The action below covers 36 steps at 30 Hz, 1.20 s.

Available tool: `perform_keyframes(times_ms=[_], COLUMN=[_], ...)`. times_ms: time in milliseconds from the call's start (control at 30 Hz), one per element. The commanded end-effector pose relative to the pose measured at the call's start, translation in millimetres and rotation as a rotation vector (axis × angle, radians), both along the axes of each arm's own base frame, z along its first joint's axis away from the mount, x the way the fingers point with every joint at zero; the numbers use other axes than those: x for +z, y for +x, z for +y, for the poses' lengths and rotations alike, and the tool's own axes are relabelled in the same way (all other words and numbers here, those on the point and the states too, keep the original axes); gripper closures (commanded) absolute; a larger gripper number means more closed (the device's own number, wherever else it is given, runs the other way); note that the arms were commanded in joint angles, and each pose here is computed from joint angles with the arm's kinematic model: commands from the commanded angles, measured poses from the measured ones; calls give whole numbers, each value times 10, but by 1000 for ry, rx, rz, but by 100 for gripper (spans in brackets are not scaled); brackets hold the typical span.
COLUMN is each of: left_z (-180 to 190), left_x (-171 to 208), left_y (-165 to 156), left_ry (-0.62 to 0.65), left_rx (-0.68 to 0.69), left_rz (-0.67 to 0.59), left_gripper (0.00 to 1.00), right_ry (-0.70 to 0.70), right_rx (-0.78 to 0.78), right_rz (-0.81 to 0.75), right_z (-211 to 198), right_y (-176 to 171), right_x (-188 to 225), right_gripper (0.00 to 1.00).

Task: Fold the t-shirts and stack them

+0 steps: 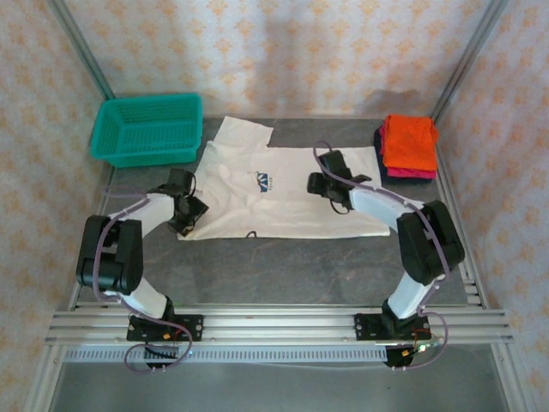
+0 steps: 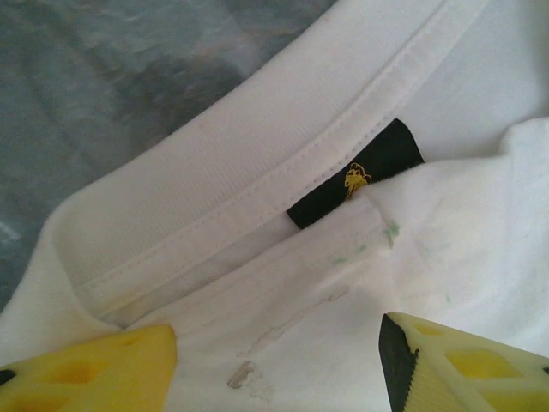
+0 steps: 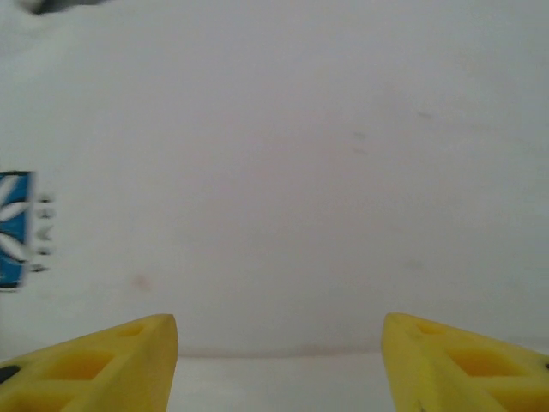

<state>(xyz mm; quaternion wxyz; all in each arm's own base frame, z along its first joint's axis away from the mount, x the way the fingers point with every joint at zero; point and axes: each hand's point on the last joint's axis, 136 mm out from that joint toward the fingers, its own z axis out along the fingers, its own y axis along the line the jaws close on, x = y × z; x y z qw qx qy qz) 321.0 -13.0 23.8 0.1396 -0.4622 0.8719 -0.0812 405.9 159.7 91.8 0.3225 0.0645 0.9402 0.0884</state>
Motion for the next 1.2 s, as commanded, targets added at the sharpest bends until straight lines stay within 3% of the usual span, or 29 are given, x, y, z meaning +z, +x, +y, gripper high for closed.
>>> perform_keyframes(times_ms=[0, 333, 533, 800, 967, 1167], left_z=[186, 277, 483, 554, 586, 226], left_x=[-157, -133, -41, 40, 500, 742], left_y=[-478, -1011, -1132, -1227, -1006, -382], left_ry=[44, 50, 75, 83, 142, 113], left_rx=[68, 92, 127, 142, 97, -34], left_rz=[96, 123, 112, 103, 6, -100], left_gripper=[33, 29, 27, 27, 25, 26], right_ry=[-25, -43, -53, -36, 20, 39], right_rx=[-41, -65, -119, -139, -114, -71], right_rz=[77, 224, 305, 375, 309, 172], right_z=[-248, -560, -717, -801, -697, -491], right_y=[-290, -887, -1172, -1533, -1409, -794], right_x=[-111, -545, -768, -773, -536, -167], right_gripper=[39, 48, 51, 51, 50, 45])
